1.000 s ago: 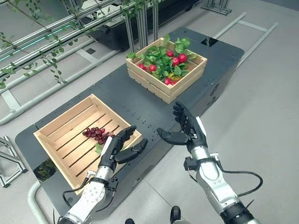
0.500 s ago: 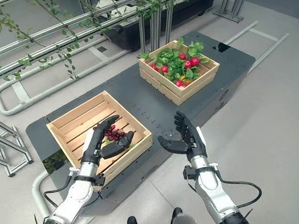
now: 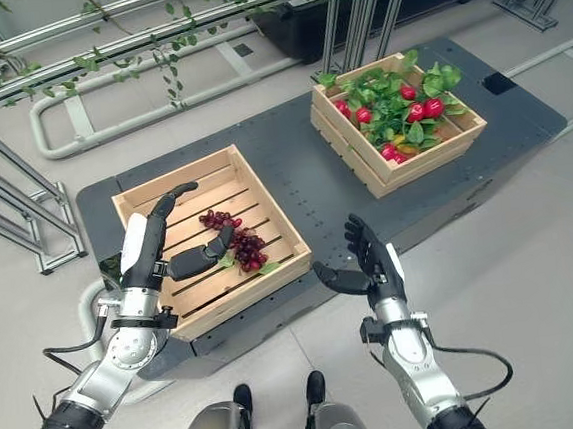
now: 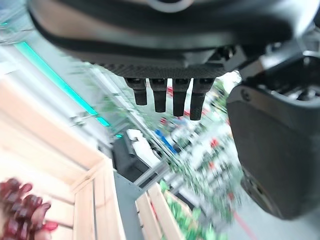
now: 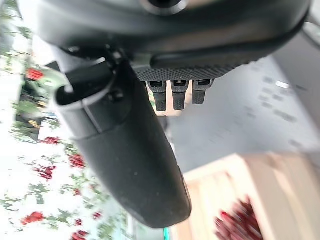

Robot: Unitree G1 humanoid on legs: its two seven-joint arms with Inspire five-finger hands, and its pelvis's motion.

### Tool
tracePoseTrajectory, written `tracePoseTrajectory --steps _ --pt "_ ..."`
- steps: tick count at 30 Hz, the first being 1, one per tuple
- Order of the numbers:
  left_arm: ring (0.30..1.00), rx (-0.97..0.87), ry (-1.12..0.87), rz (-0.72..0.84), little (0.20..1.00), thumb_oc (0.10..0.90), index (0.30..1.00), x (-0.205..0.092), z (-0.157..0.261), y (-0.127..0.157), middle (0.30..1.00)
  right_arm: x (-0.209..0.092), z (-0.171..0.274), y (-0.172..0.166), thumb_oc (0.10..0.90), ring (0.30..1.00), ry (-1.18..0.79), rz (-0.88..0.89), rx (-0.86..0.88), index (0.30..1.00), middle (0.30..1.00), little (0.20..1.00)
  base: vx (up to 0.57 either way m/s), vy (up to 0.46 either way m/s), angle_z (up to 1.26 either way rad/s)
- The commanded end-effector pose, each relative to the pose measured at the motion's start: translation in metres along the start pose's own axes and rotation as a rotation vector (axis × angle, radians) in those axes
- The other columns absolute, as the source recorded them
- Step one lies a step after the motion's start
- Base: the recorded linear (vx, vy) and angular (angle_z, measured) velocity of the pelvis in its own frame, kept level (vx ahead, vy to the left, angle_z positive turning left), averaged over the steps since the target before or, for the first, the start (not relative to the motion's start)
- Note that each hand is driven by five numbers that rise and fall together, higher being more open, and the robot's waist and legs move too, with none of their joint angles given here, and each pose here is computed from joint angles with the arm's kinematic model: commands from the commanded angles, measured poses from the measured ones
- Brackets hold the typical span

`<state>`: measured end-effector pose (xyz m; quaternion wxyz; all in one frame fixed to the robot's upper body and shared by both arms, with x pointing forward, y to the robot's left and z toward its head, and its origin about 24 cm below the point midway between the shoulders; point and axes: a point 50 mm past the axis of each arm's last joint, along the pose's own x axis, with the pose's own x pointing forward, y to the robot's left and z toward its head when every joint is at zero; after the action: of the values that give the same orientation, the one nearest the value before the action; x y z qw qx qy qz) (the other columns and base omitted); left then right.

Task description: Pick up the fruits from the basket on one side to the basket on the other side

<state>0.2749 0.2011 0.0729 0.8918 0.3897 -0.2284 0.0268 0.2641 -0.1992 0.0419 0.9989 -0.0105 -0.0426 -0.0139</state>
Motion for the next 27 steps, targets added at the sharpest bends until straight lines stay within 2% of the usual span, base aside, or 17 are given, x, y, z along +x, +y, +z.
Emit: tracePoseTrajectory --steps 1,6,7,14,21,23,27 --pt "0.9 0.012 -0.218 0.165 0.9 0.8 0.9 0.037 0.029 0.031 0.9 0.004 0.038 -0.002 0.8 0.9 -0.219 0.079 0.004 0.9 0.9 0.9 0.12 0.108 -0.21" --pt "0.9 0.234 -0.24 0.196 0.9 0.8 0.9 0.046 0.024 0.052 0.9 0.007 0.042 -0.006 0.8 0.9 -0.237 0.095 -0.016 0.9 0.9 0.9 0.03 0.094 -0.07" --pt "0.9 0.353 -0.242 0.198 0.9 0.8 0.9 0.053 0.019 0.059 0.9 0.014 0.048 -0.004 0.8 0.9 -0.247 0.106 -0.025 0.9 0.9 0.9 -0.04 0.107 0.06" --pt "0.9 0.672 -0.245 0.19 0.9 0.8 0.9 0.086 0.004 0.091 0.9 0.041 0.082 -0.001 0.8 0.9 -0.337 0.149 -0.08 0.9 0.9 0.9 -0.11 0.137 0.04" --pt "0.9 0.904 -0.196 0.082 0.9 0.8 0.9 0.11 -0.008 0.102 0.9 0.059 0.108 0.008 0.8 0.9 -0.411 0.193 -0.122 0.9 0.9 0.9 -0.12 0.116 -0.05" --pt "0.9 0.955 -0.213 0.065 0.9 0.8 0.9 0.114 -0.006 0.106 0.9 0.062 0.113 0.009 0.8 0.9 -0.423 0.196 -0.126 0.9 0.9 0.9 -0.11 0.035 0.05" --pt "0.9 1.176 -0.316 -0.019 0.9 0.8 0.9 0.13 0.007 0.117 0.9 0.07 0.125 0.012 0.8 0.9 -0.442 0.216 -0.133 0.9 0.9 0.9 -0.12 0.026 -0.02"
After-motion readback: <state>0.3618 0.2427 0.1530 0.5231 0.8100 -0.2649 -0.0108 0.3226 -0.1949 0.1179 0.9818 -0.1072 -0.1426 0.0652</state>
